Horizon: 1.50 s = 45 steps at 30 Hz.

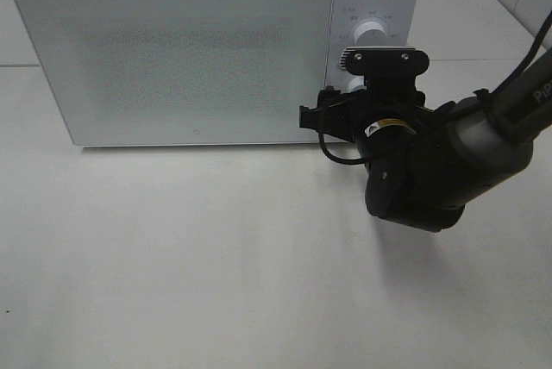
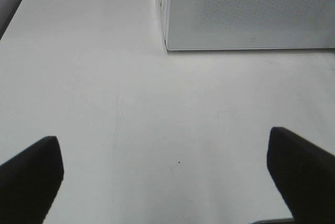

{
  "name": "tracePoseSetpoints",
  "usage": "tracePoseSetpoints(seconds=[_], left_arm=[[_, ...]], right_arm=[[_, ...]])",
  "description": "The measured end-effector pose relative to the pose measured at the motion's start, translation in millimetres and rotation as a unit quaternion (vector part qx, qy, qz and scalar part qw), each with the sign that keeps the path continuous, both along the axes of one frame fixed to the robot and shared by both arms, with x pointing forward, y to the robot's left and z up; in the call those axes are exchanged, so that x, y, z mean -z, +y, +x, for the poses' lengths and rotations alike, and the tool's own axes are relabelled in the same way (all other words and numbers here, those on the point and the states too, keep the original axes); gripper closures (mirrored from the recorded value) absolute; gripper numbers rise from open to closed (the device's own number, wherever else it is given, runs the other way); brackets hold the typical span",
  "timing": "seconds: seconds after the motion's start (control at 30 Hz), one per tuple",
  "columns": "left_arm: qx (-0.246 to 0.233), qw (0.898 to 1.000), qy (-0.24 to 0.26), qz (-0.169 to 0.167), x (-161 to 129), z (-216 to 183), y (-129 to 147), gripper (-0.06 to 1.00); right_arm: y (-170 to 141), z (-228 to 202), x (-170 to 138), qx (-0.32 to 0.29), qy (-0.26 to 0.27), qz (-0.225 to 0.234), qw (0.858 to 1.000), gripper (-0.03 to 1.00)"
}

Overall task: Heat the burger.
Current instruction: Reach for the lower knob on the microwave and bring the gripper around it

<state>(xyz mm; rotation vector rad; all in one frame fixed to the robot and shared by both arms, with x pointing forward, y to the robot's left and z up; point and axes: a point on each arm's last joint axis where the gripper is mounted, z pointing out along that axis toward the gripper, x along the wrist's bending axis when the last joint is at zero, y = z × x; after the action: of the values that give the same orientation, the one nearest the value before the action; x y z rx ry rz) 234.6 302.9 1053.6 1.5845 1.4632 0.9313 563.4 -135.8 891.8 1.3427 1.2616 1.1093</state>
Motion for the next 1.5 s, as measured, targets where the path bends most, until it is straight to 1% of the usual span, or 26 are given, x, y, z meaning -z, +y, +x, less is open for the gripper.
tracePoseSetpoints(seconds=[0.67,0.93,1.13,1.17,1.5], left_arm=[[0.0,1.0,0.0,0.0,0.0,0.0,0.0,-0.03],[0.0,1.0,0.0,0.0,0.0,0.0,0.0,-0.03],[0.0,1.0,0.0,0.0,0.0,0.0,0.0,-0.03],[0.0,1.0,0.0,0.0,0.0,0.0,0.0,-0.03],[0.0,1.0,0.0,0.0,0.0,0.0,0.0,-0.03]], right_arm=[[-1.7,0.2,-0.8,-0.002,-0.013,-0.015,1.0,0.23],[-5.7,-2.6,-7.5,0.004,-0.03,-0.016,0.999,0.23],[-5.2,-2.6,-3.4,0.002,-0.022,-0.012,1.0,0.29],[-4.9,-2.6,-1.3,-0.001,-0.014,-0.01,1.0,0.31],[-4.5,-2.1,-0.8,-0.007,-0.011,-0.008,1.0,0.34]])
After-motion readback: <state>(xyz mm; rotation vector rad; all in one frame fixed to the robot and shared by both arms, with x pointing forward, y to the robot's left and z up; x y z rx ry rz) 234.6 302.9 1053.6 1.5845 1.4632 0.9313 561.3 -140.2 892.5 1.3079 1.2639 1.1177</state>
